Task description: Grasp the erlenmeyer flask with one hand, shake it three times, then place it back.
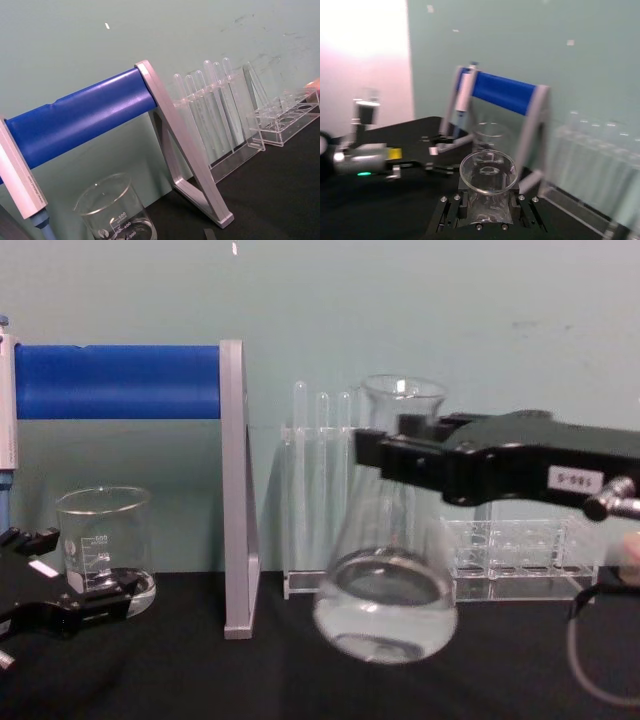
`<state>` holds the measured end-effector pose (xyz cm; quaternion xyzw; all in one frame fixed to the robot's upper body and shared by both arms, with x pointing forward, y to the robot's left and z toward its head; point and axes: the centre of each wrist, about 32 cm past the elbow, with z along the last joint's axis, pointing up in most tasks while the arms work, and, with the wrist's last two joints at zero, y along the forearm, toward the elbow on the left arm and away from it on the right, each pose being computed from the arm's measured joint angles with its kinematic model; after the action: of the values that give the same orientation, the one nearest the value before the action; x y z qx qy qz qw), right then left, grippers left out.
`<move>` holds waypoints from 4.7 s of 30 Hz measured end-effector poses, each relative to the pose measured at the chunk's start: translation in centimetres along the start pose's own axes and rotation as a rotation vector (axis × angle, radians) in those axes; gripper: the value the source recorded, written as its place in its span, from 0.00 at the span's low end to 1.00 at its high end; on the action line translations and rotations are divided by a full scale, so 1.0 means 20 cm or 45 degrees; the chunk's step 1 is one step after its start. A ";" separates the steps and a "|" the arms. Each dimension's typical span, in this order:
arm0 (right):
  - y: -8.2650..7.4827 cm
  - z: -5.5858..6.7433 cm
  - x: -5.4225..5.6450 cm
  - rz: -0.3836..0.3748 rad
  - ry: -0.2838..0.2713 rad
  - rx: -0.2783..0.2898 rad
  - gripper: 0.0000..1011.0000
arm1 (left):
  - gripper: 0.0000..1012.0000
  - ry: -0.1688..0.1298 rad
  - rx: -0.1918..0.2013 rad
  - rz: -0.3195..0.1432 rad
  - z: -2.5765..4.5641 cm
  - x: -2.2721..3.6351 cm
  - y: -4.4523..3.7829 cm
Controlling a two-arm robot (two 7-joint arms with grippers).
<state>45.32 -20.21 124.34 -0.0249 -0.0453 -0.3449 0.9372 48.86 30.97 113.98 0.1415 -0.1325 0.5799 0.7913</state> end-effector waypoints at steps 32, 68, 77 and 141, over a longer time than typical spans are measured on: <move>-0.14 -0.02 0.36 -0.509 -0.044 -0.031 0.45 | 0.99 0.000 0.000 0.000 0.000 0.000 0.000; 0.03 0.02 -0.12 0.076 0.046 0.018 0.45 | 0.99 0.000 0.000 0.000 0.000 0.000 0.000; 0.03 0.02 -0.15 0.108 0.049 0.012 0.45 | 0.99 0.000 0.000 0.000 0.000 0.000 0.000; -0.06 0.04 0.14 -0.247 0.039 0.038 0.45 | 0.99 0.000 0.000 0.000 0.000 0.000 0.000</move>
<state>46.63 -22.96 125.38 -0.0011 -0.0384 -0.4335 0.9003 48.86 30.97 113.97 0.1415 -0.1324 0.5799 0.7913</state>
